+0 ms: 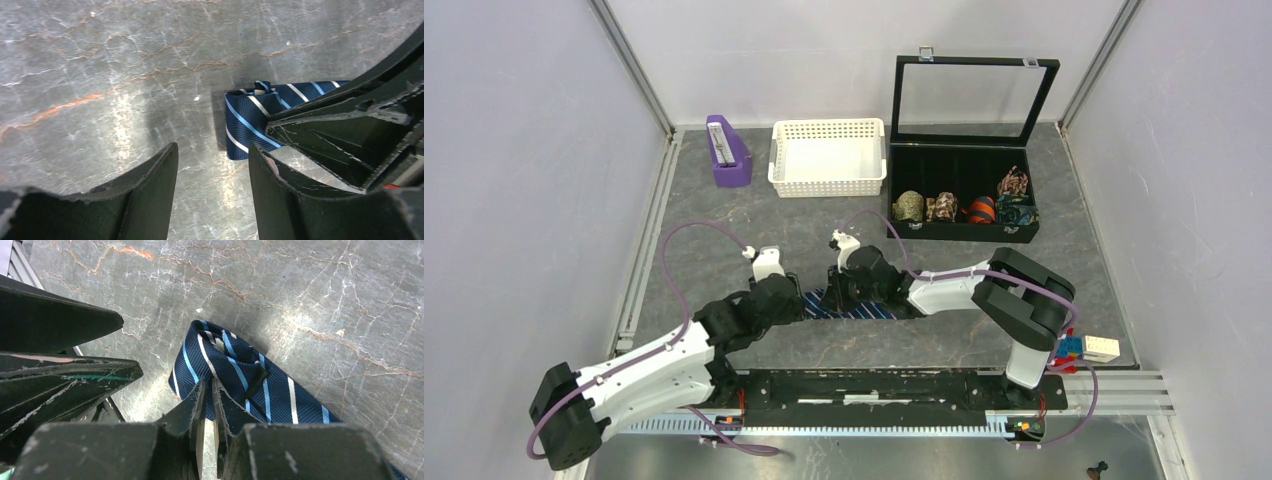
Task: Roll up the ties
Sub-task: Roll the tie at the center of the board.
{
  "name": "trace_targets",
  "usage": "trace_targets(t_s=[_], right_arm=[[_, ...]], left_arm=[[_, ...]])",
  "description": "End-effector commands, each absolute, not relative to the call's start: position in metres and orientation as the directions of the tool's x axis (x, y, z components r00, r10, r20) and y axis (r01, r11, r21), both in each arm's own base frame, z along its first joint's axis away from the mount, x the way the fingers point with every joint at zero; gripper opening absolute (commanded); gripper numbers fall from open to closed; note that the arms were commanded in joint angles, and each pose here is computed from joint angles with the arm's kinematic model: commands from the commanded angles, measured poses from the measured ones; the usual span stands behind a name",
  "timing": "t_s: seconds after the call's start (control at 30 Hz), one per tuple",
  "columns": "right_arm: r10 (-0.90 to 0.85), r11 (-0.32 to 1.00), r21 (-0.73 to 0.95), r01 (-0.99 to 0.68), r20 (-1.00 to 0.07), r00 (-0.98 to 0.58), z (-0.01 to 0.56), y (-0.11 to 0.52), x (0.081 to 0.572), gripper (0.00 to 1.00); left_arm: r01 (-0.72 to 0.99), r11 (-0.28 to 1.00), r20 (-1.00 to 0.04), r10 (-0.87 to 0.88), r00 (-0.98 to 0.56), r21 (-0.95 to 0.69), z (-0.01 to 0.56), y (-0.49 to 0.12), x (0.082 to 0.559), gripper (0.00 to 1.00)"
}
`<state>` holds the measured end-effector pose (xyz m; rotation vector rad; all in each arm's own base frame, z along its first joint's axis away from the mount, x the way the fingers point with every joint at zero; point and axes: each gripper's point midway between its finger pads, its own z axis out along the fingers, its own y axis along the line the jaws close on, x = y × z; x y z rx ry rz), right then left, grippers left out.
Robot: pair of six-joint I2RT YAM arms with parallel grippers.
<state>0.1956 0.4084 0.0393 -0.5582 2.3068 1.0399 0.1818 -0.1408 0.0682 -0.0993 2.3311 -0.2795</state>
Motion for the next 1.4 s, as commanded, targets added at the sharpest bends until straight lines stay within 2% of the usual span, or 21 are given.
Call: trace_targets(t_s=[0.0, 0.47, 0.7, 1.37], right_arm=[[-0.12, 0.607, 0.542, -0.581, -0.66, -0.741, 0.05, 0.406, 0.2, 0.16], [-0.098, 0.6, 0.57, -0.561, -0.644, -0.759, 0.044, 0.399, 0.205, 0.15], [-0.092, 0.595, 0.577, -0.559, -0.642, -0.761, 0.045, 0.399, 0.207, 0.15], [-0.097, 0.593, 0.587, -0.551, -0.628, -0.772, 0.039, 0.398, 0.209, 0.15]], left_arm=[[0.082, 0.935, -0.718, -0.207, -0.665, -0.346, 0.081, -0.165, 0.19, 0.61], [0.174, 0.85, -0.689, -0.264, -0.675, -0.497, 0.071, -0.185, 0.199, 0.6], [0.174, 0.834, -0.671, -0.278, -0.688, -0.523, 0.057, -0.187, 0.204, 0.54], [0.18, 0.81, -0.649, -0.291, -0.703, -0.558, 0.034, -0.191, 0.21, 0.48]])
